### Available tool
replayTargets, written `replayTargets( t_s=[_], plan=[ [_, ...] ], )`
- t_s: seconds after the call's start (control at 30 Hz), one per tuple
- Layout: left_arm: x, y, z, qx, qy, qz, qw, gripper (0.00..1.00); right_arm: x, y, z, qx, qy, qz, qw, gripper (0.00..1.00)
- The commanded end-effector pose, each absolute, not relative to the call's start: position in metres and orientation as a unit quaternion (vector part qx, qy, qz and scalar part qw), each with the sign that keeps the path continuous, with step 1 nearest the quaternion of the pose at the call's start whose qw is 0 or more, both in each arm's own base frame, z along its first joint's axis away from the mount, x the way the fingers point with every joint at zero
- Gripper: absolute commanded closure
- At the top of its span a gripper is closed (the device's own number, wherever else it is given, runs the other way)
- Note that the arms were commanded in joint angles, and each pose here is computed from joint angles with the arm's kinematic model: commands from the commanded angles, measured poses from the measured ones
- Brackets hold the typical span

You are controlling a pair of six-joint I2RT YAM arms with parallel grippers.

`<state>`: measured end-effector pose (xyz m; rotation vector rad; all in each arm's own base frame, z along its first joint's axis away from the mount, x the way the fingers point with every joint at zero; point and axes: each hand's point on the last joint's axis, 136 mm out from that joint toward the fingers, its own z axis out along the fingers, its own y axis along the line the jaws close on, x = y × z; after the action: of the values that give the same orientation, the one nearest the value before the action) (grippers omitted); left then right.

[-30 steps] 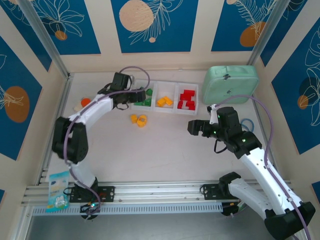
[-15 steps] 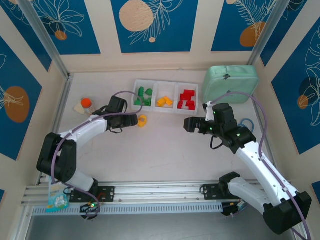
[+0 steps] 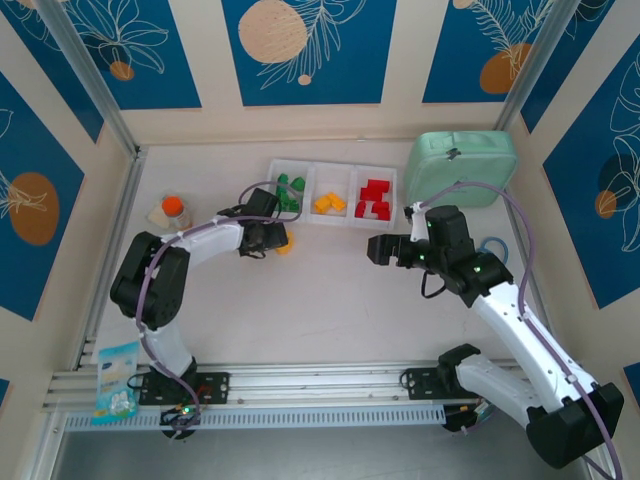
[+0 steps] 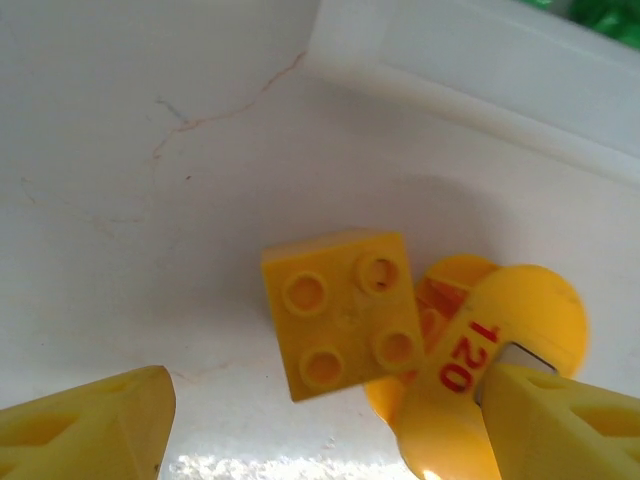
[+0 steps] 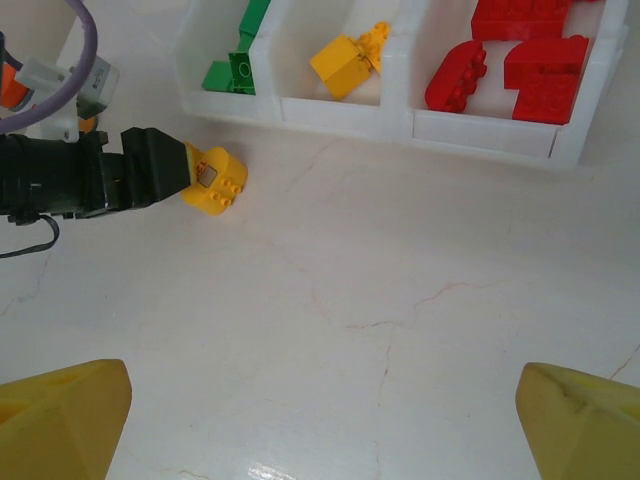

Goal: Sort the legos into containers by color
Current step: Pick up the lego from the center of the table.

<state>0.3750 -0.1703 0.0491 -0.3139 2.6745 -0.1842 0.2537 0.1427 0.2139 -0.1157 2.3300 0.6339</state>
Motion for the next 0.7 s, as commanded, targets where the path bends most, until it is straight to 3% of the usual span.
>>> replayTargets(
  t_s=[0.0, 0.67],
  plan=[
    [0.388, -0.163, 0.058, -0.137, 0.959, -0.047, 0.242, 0.22, 0.251, 0.139, 0.217, -0.056, 0.897, 0.239, 0.367, 0.01],
    [0.405, -0.158, 0.038, -0.131, 0.964, -0.033, 0.228, 0.53, 0.251, 0.137, 0.211, -0.049, 0.901, 0.241, 0.358, 0.01]
  ],
)
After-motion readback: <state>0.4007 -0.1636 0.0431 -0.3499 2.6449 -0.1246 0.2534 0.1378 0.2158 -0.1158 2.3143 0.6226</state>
